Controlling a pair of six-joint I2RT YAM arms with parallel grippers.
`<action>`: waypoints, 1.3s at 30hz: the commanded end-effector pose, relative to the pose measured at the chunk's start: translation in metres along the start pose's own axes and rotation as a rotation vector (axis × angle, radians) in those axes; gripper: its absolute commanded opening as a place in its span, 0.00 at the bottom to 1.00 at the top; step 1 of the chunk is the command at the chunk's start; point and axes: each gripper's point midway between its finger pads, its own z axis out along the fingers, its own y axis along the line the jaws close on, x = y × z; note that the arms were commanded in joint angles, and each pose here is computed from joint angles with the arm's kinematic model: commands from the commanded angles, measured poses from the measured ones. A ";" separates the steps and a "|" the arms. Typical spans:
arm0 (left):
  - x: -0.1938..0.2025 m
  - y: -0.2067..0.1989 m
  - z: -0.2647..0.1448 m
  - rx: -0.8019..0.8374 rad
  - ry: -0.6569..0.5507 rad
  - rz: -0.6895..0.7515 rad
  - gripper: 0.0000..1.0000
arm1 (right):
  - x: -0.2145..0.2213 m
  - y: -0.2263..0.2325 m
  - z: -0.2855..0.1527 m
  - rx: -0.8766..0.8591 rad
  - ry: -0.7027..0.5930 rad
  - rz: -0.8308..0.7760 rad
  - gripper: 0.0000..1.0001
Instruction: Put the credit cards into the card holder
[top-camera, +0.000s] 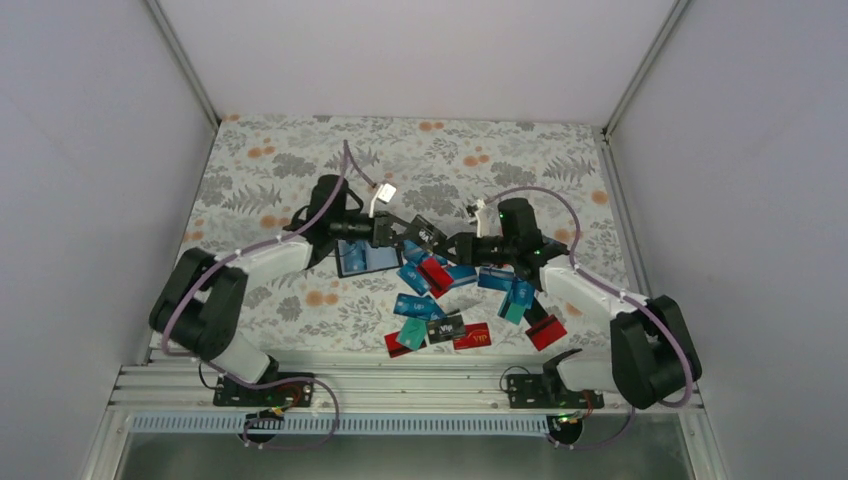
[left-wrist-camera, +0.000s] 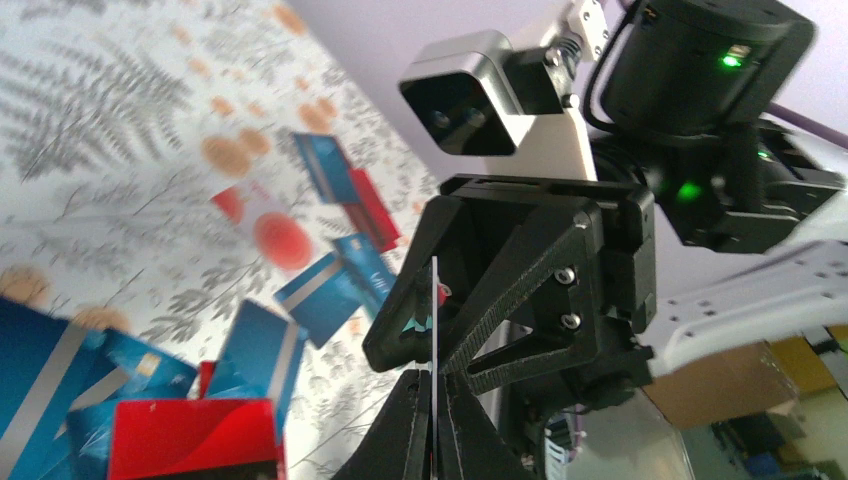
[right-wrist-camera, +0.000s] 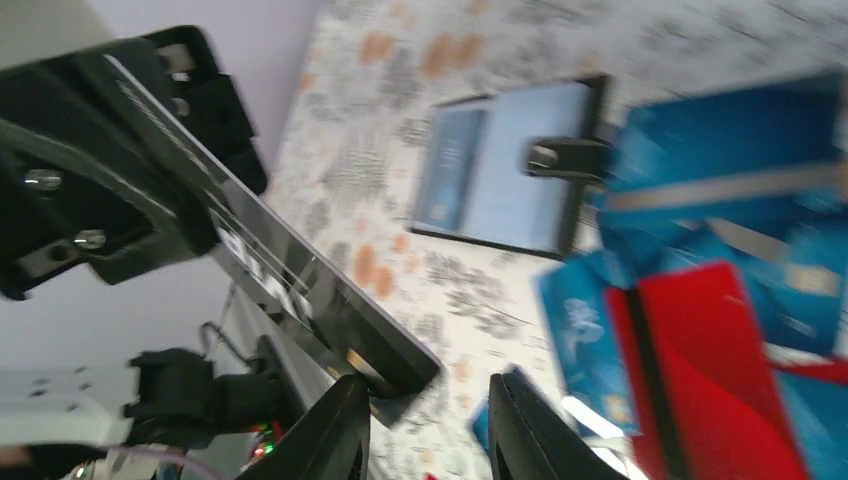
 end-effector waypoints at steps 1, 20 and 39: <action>-0.021 0.022 0.016 -0.047 -0.047 0.047 0.02 | 0.003 -0.049 -0.002 0.119 -0.028 0.107 0.33; -0.079 -0.018 -0.030 -0.210 -0.311 -0.032 0.02 | -0.052 0.040 -0.030 -0.146 -0.218 -0.090 0.97; -0.047 -0.095 -0.039 -0.088 0.146 0.086 0.02 | -0.031 0.118 -0.062 -0.391 -0.114 -0.442 0.78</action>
